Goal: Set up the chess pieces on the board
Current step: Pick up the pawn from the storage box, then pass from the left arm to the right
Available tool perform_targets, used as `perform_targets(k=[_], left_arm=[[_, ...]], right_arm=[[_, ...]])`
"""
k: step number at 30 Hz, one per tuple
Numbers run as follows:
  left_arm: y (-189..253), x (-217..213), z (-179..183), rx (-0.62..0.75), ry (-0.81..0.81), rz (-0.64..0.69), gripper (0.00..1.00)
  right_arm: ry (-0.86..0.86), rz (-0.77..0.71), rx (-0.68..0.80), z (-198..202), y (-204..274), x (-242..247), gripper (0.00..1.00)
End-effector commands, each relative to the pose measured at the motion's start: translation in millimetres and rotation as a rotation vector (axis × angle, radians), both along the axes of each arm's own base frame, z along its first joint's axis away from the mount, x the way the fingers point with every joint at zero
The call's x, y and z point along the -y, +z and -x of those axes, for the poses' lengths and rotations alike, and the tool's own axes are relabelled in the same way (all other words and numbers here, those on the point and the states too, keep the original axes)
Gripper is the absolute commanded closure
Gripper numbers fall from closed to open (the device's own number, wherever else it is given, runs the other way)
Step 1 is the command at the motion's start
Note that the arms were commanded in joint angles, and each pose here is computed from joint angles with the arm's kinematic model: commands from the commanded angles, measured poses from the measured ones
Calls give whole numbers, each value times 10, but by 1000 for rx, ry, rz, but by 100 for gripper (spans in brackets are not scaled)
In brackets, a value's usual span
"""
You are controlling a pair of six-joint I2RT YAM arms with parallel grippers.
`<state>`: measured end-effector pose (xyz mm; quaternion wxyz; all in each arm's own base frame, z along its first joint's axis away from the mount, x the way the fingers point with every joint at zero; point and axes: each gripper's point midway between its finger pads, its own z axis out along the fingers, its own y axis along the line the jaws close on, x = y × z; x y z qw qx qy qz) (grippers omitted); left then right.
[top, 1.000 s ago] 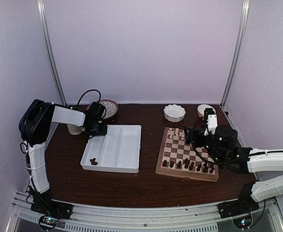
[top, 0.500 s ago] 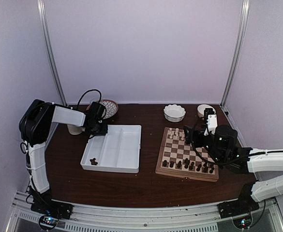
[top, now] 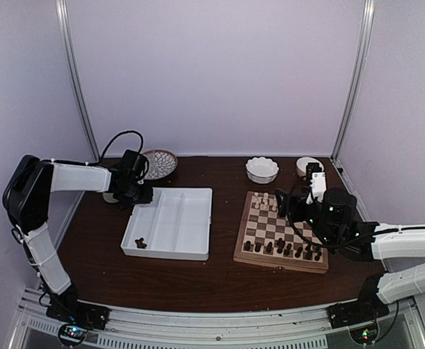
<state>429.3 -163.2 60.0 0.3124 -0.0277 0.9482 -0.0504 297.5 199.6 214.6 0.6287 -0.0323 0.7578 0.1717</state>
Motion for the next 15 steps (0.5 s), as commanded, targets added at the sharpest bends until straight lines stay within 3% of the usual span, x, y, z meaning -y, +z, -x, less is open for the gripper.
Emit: perform_targets(k=[1,8,15], left_arm=[[176,4,271,-7,-64,-7,74],[276,133,734,-36,-198,-79,73],[470,580,934,111,-405,-258,72]], right_arm=[[9,-32,29,-24,173,-31,6],[27,-28,24,-36,171,-85,5],[270,84,-99,-85,7,-705,5]])
